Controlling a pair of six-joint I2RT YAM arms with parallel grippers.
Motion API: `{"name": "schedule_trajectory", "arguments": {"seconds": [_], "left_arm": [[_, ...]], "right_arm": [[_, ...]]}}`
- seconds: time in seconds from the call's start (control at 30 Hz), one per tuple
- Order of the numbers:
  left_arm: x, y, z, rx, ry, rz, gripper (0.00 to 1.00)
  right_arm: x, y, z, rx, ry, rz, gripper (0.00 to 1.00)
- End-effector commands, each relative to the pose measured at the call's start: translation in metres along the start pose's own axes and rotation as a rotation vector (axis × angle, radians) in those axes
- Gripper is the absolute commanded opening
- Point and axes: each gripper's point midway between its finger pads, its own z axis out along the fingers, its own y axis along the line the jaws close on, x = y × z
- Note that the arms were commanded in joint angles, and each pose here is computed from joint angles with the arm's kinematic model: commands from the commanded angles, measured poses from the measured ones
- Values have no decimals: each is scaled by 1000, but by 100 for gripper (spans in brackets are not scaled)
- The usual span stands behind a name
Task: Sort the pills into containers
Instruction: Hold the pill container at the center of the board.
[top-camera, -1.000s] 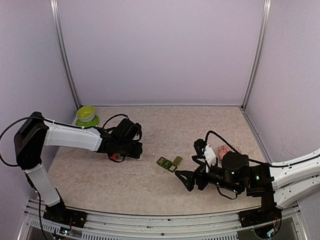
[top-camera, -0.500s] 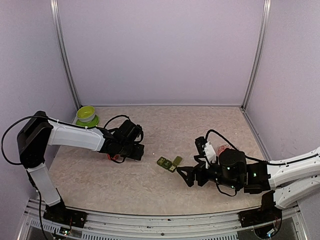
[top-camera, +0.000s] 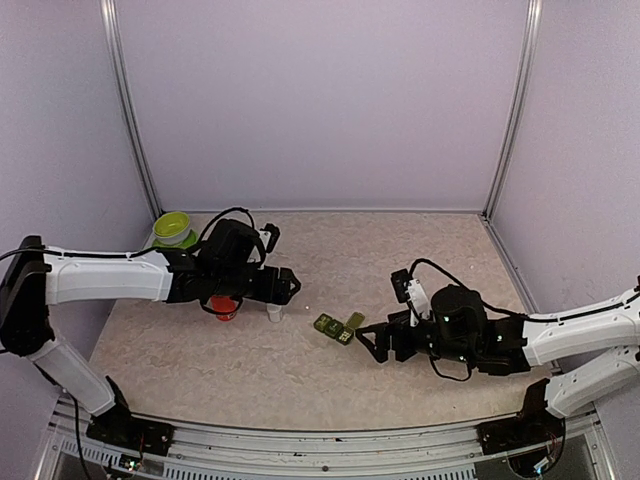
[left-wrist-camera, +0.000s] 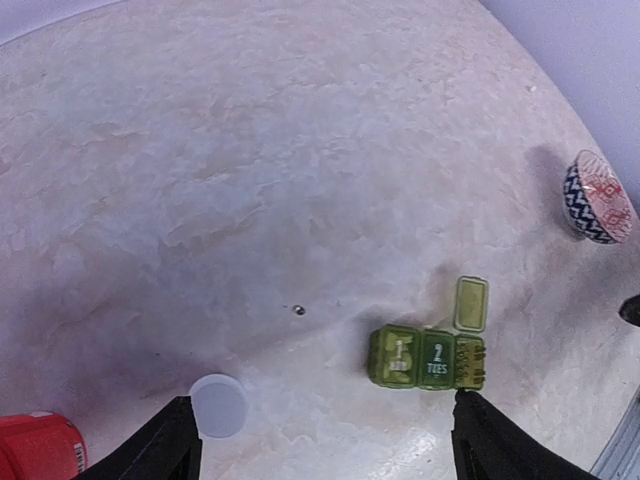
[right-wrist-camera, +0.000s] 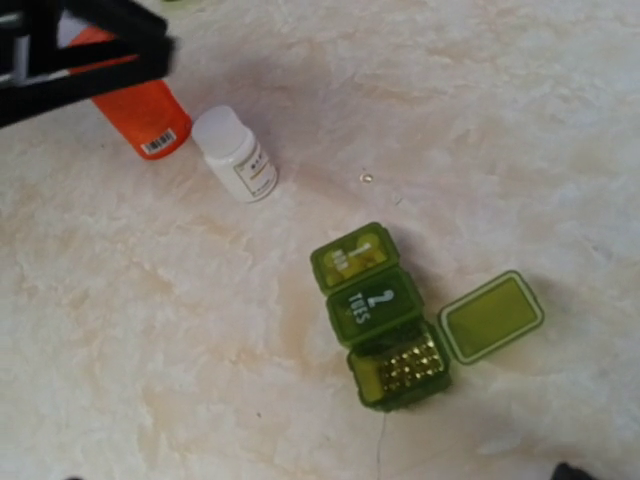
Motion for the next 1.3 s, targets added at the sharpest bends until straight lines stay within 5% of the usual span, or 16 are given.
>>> {"name": "schedule_trajectory", "arguments": {"seconds": [0.0, 0.7, 1.27], "left_arm": [[13, -34, -2, 186, 31, -1, 85], [45, -59, 66, 229, 143, 47, 82], [63, -63, 95, 293, 201, 48, 67]], "right_arm": [[1, -7, 4, -59, 9, 104, 100], [12, -34, 53, -143, 94, 240, 100], [20, -42, 68, -138, 116, 248, 95]]}}
